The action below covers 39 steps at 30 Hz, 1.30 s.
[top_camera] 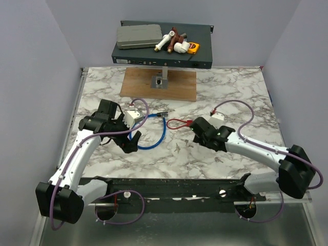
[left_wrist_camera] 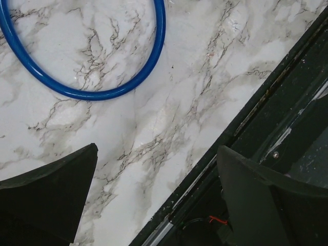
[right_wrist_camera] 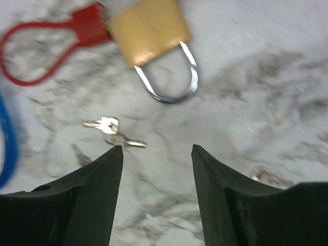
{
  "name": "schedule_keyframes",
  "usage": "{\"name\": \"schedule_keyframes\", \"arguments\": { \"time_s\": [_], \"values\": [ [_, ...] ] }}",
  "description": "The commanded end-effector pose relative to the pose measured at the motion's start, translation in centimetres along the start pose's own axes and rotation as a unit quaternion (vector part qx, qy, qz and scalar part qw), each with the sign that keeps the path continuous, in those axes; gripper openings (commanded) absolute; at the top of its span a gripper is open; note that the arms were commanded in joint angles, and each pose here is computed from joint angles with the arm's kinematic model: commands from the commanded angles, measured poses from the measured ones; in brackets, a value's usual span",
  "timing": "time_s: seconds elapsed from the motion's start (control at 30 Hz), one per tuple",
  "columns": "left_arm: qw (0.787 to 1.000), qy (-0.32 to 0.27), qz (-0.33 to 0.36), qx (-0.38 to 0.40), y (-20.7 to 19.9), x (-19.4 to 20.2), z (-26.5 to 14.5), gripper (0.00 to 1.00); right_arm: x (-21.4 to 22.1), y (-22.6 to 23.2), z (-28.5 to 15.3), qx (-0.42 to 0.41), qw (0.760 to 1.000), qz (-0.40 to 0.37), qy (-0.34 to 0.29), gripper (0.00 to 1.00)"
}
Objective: Unlock with the key
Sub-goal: Move the lock to the center of the board, then pick up the key from the center of the board.
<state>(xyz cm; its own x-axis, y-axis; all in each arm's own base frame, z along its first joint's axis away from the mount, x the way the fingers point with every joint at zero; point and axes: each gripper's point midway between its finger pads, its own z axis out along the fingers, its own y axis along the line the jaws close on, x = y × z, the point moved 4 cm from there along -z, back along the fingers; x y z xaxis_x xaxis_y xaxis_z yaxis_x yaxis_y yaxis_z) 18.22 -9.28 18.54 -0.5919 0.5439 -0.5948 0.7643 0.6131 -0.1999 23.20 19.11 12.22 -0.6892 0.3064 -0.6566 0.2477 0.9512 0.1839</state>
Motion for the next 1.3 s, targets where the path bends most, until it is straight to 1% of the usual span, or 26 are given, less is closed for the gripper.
{"name": "schedule_keyframes", "arguments": {
  "time_s": [0.0,0.13,0.3,0.6,0.8,1.07,1.17,1.2,1.27],
  "values": [
    [1.0,0.007,0.009,-0.004,0.2,-0.7,0.5,0.98,3.7,-7.7,-2.2,0.127,0.99,0.032,0.058,0.58],
    [1.0,0.001,0.016,0.003,-0.2,-0.9,0.5,0.98,4.8,-10.0,-2.9,0.148,0.985,0.064,0.066,0.55],
    [1.0,0.001,0.02,0.003,-0.3,-0.8,0.3,0.98,5.6,-11.2,-2.6,0.162,0.98,0.088,0.075,0.49],
    [1.0,0.005,0.028,-0.006,-0.3,-0.5,0.1,0.98,6.6,-11.8,-0.4,0.182,0.975,0.098,0.083,0.43],
    [0.999,0.006,0.034,-0.005,-0.3,-0.3,0.1,0.98,6.6,-11.4,0.3,0.174,0.976,0.104,0.083,0.38],
    [0.999,0.014,0.04,-0.011,0.1,-0.4,0.0,0.98,8.2,-12.1,0.4,0.175,0.973,0.105,0.109,0.31],
    [0.999,0.013,0.042,-0.01,0.1,-0.6,0.1,0.99,8.7,-12.4,0.4,0.172,0.972,0.109,0.114,0.24],
    [0.999,0.012,0.041,-0.009,0.1,-0.6,0.1,0.99,8.8,-12.3,0.4,0.169,0.973,0.11,0.114,0.21],
    [0.999,0.014,0.039,-0.003,0.0,-0.6,0.2,0.96,8.6,-12.1,0.4,0.162,0.974,0.115,0.113,0.1]
  ]
}}
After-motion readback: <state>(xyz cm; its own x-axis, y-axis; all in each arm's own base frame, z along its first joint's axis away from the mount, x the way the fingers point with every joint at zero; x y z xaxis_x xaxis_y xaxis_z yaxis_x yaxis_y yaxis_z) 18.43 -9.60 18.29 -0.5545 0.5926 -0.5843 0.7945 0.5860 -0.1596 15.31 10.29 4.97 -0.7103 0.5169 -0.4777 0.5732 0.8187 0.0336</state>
